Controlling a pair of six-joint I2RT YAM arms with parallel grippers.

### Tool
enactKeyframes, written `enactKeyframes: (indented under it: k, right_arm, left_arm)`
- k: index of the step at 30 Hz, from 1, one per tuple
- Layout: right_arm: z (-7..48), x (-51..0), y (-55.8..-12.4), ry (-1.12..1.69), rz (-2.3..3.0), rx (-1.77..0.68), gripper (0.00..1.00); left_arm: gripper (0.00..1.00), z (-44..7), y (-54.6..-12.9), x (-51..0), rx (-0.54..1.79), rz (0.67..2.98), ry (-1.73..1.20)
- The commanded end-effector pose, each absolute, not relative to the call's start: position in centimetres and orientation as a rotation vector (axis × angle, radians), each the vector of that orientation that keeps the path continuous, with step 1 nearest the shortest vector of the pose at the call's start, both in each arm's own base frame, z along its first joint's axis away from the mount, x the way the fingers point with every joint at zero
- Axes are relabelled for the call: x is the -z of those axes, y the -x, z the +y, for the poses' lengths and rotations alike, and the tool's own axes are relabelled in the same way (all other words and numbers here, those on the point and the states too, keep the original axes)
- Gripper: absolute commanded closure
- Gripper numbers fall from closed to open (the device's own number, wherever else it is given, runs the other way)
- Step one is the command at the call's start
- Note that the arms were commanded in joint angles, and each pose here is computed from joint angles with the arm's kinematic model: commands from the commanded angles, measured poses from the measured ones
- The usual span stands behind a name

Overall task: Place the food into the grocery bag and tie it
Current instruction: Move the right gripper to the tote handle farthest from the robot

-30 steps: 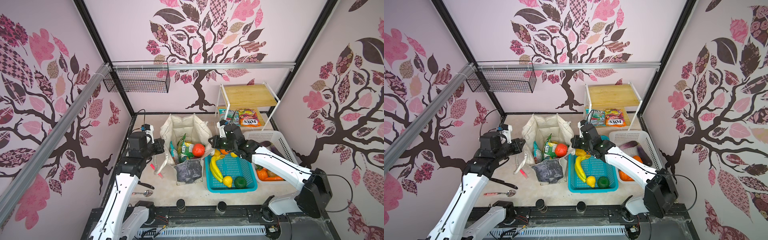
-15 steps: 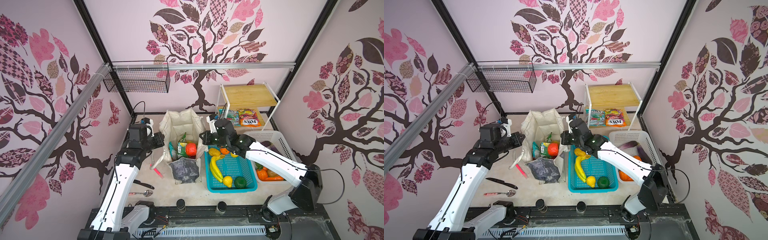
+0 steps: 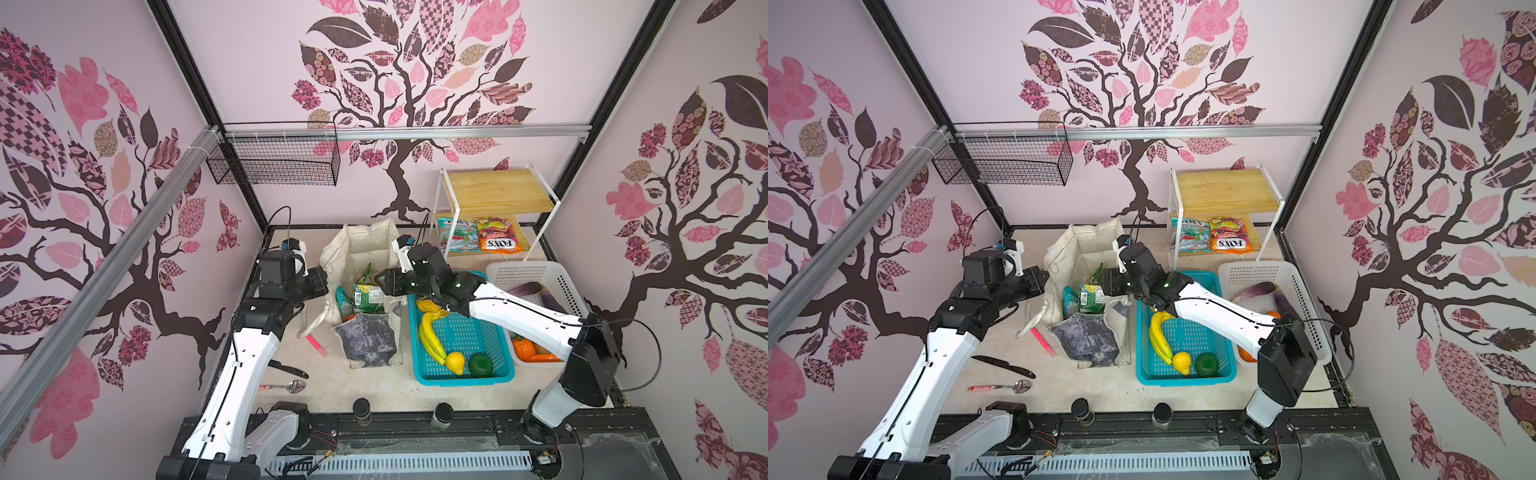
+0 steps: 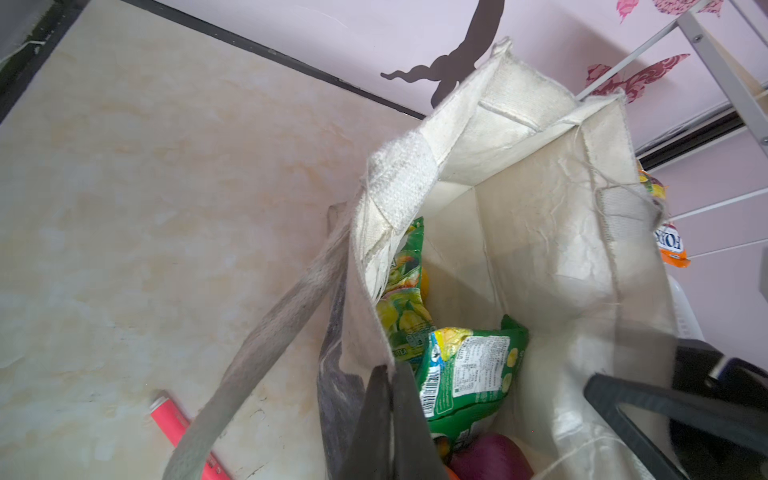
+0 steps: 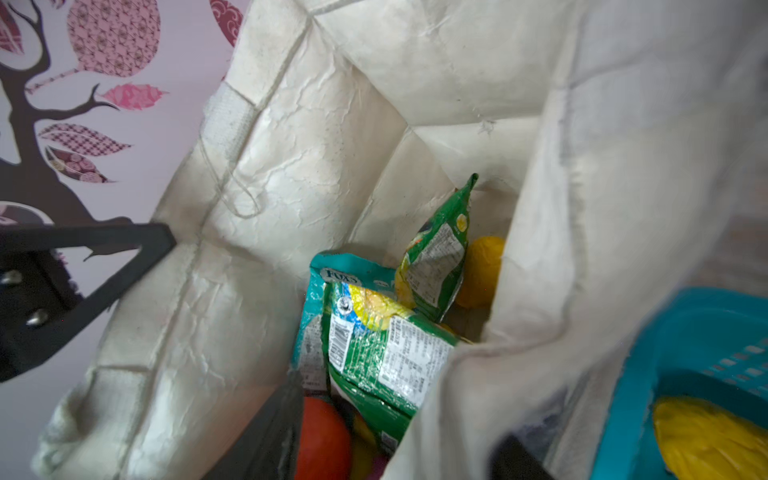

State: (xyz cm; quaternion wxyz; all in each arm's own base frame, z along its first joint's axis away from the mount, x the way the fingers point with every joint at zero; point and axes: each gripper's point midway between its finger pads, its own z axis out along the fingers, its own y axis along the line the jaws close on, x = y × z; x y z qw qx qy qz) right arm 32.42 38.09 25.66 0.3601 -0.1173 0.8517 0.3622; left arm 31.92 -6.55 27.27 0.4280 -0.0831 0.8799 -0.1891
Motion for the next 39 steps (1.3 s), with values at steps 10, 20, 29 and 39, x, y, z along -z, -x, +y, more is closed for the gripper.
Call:
enactKeyframes:
  k: [10, 20, 29, 39]
  right_arm:
    - [28.5, -32.7, -31.0, 0.154, 1.924, -1.158, 0.13]
    - [22.4, -24.4, -33.9, -0.096, 2.127, -1.079, 0.27]
    - [25.1, -19.1, -34.4, -0.067, 2.277, -1.117, 0.44]
    - [30.6, -16.8, -32.7, -0.013, 2.357, -1.222, 0.33]
  left_arm:
    - [1.0, -5.7, -31.4, -27.0, 0.415, 2.18, 0.216]
    - [1.0, -5.3, -30.9, -26.5, 0.385, 2.193, 0.226]
    - [1.0, -5.4, -31.1, -26.0, 0.388, 2.181, 0.208]
    - [1.0, -5.2, -30.9, -25.4, 0.374, 2.188, 0.206]
